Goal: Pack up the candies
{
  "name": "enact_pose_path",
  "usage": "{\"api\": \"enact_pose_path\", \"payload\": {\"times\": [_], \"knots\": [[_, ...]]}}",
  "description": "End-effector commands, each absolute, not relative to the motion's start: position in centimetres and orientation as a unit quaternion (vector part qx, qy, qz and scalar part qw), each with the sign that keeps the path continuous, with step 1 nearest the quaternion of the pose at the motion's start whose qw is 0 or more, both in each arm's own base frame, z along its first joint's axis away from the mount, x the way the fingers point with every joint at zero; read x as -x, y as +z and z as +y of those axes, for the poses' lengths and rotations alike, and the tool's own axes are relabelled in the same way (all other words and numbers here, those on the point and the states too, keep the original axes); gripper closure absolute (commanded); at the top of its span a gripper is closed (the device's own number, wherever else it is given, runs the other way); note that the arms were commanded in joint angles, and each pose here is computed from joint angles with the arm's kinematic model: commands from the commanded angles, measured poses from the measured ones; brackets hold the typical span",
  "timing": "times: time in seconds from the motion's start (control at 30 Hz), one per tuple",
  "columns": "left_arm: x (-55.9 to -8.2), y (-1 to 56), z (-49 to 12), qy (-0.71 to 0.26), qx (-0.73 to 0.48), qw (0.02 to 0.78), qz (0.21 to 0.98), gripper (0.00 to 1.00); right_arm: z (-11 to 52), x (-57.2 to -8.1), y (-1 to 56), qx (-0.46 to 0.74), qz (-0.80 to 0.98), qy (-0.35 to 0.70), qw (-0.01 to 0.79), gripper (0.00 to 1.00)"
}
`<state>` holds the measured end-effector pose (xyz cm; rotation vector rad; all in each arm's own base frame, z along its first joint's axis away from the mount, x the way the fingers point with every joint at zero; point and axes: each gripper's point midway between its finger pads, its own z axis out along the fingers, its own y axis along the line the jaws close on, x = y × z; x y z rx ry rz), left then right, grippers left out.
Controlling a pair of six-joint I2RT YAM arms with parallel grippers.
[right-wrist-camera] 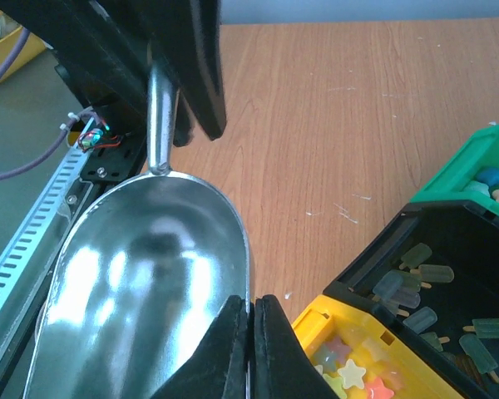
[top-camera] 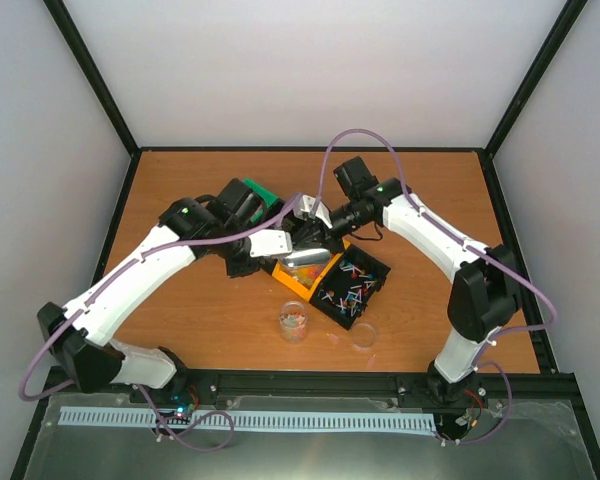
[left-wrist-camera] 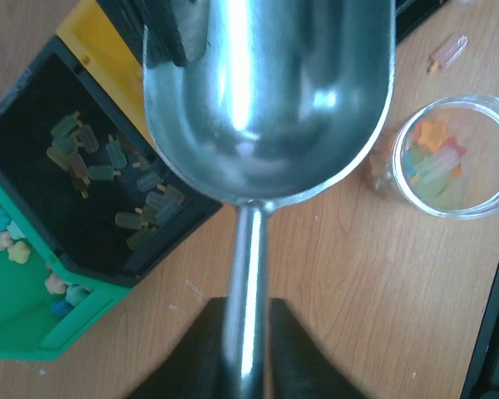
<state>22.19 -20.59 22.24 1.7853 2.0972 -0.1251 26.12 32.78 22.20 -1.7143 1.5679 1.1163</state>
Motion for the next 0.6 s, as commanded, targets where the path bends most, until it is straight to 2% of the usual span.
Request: {"api": "enact_pose_path", "payload": {"times": [0.0,0.27,0.57], "knots": [[-21.7,24.9,-21.3,-0.096,-0.603,0.268,0.745,0.76,32.8,-26.0,23.6,0.63,0.587,0.414,0.295,0.97],[-18.8,26.7,-22.1,-0.198,-0.577,0.346,0.713,0.59,32.8,-24.7,25.6,0.624,0.559,0.447,0.314,0.97],[-18.2,28.8,-23.1,-0.273,-0.559,0.376,0.687,0.61,32.6,-23.7,26.2,0.636,0.53,0.458,0.324,0.97]]}}
